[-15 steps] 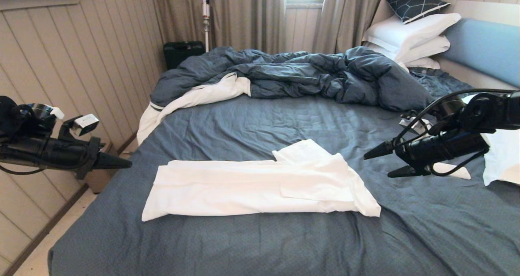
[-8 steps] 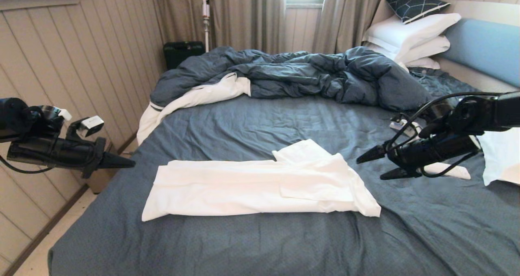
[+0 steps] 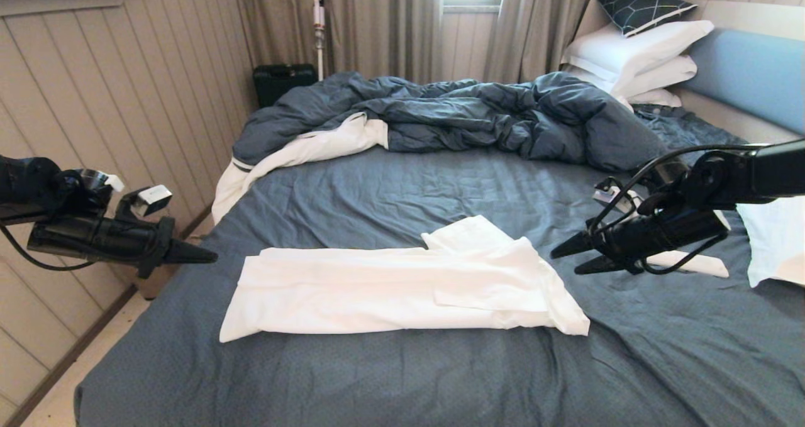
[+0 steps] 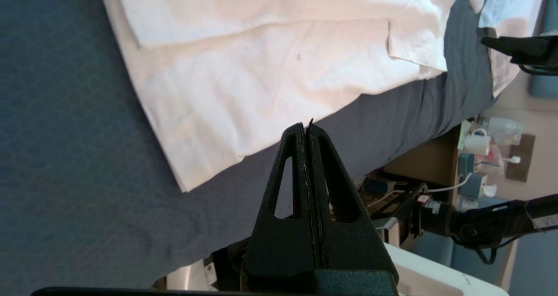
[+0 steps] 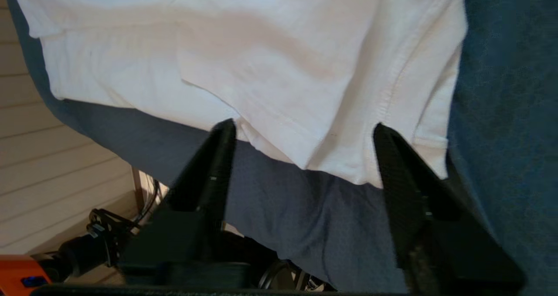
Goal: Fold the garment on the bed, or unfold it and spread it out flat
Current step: Fold the white T-shirt
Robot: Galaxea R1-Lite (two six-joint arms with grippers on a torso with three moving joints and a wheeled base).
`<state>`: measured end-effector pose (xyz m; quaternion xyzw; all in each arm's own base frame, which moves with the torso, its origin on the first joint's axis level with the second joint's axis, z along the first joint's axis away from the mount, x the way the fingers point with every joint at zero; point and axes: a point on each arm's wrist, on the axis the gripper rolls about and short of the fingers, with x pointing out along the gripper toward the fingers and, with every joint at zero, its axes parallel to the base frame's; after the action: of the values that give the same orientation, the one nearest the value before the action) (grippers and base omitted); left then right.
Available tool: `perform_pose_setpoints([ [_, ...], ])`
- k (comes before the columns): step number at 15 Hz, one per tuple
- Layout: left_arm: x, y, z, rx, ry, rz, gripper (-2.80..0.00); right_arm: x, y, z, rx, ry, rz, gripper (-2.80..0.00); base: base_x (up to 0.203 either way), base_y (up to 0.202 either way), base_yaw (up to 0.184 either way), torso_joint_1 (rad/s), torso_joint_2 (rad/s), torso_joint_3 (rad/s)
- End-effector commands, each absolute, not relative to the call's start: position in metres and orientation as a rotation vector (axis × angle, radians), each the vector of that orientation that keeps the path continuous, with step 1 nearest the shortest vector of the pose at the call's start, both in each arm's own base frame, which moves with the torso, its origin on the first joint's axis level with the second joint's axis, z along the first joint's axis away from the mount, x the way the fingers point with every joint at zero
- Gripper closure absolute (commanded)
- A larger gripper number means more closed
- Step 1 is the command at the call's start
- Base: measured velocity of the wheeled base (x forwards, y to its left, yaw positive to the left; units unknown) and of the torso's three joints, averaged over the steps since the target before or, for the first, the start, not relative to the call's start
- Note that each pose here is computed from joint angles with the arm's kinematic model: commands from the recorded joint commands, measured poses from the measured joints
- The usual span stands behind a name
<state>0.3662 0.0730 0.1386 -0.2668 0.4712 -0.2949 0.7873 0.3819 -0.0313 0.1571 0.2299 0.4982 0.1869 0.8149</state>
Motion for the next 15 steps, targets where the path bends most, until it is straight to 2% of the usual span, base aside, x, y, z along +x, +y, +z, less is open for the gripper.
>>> perform_pose_setpoints([
  [1, 0.365, 0.074, 0.137, -0.585, 1.020, -0.636, 0.00, 0.380, -0.029, 0.160, 0.479, 1.062, 0.391, 0.00, 0.000, 0.000, 0.000, 0.000, 0.00, 0.000],
  [8, 0.368, 0.076, 0.132, -0.587, 1.023, -0.633, 0.00, 0.383, -0.035, 0.154, 0.466, 1.076, 0.336, 0.00, 0.000, 0.000, 0.000, 0.000, 0.00, 0.000],
  [15, 0.409, 0.087, 0.116, -0.579, 0.994, -0.623, 0.00, 0.383, -0.048, 0.157, 0.474, 1.056, 0.307, 0.00, 0.000, 0.000, 0.000, 0.000, 0.00, 0.000],
])
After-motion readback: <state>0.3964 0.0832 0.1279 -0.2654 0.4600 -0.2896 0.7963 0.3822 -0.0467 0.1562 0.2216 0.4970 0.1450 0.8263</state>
